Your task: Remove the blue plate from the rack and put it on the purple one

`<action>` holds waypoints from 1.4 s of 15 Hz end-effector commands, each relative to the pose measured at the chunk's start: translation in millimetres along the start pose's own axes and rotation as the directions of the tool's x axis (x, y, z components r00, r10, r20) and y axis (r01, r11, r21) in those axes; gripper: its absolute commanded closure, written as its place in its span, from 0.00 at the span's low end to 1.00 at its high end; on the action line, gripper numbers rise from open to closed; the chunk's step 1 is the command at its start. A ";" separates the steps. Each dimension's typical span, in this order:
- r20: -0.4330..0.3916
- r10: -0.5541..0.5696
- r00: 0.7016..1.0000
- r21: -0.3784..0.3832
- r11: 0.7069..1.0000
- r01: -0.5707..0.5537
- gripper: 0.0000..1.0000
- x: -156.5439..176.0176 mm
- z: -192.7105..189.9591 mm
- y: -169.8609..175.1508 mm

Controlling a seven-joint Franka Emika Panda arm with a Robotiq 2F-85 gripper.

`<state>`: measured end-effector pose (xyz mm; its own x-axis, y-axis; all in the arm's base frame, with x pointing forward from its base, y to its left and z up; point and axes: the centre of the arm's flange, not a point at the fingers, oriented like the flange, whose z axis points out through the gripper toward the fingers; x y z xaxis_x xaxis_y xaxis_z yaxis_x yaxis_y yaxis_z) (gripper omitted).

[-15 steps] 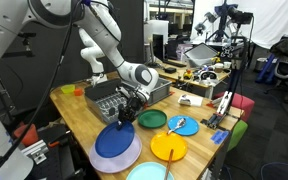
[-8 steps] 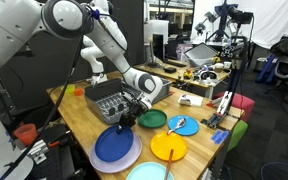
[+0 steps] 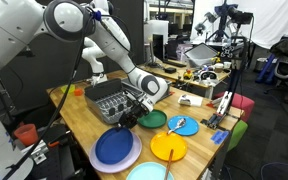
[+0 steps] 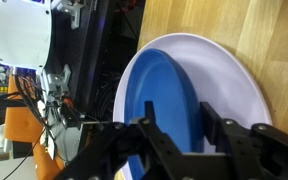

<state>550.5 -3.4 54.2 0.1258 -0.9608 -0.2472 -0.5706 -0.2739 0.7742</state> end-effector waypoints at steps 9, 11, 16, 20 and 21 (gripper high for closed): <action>0.101 0.155 0.983 0.330 0.927 -0.181 0.00 -9.3 -42.5 64.7; 0.106 0.188 0.976 0.417 0.883 -0.215 0.00 -18.3 -51.7 89.6; 0.036 0.214 0.976 0.545 0.815 -0.199 0.00 -54.7 -53.4 146.2; 0.000 0.194 0.981 0.542 0.825 -0.164 0.00 -70.1 -63.0 145.2; 0.000 0.193 0.981 0.544 0.824 -0.162 0.00 -71.6 -64.3 146.2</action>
<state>510.3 22.5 222.5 0.0130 -0.9956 -0.0931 -0.9314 -0.0459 0.3610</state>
